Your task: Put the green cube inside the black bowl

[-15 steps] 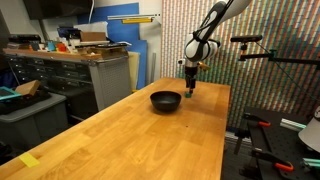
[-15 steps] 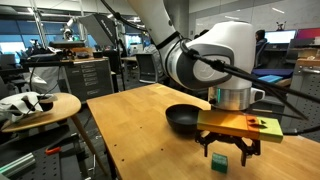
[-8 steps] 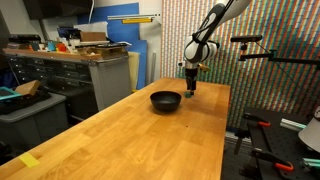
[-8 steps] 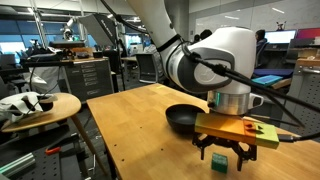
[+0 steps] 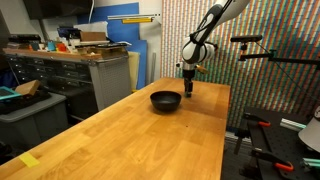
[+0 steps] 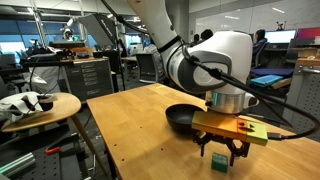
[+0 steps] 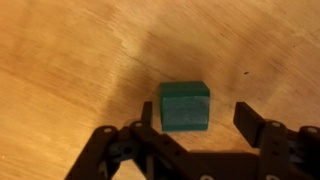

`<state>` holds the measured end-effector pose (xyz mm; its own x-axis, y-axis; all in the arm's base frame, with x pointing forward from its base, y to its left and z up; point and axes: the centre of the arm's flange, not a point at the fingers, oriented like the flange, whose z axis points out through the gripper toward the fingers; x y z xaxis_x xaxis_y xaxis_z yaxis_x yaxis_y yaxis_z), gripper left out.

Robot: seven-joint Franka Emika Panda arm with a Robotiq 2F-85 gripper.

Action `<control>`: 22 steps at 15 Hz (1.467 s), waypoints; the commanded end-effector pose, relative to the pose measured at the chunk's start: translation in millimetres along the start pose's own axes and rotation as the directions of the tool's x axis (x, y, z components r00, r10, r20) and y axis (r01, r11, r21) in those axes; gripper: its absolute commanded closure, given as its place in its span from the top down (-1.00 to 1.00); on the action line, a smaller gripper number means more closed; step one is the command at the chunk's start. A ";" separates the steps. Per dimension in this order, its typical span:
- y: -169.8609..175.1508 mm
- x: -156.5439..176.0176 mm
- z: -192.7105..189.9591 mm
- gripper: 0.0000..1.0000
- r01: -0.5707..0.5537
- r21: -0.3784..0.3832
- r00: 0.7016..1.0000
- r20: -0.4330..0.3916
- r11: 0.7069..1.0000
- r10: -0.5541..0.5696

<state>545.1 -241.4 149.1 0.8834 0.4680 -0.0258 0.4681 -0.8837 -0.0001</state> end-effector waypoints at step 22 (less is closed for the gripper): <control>-2.8 39.3 -97.6 -0.58 0.044 -0.102 0.998 -0.039 0.994 -0.049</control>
<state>573.8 -236.0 214.7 0.8672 0.4974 0.0248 0.4941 -0.8655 0.0830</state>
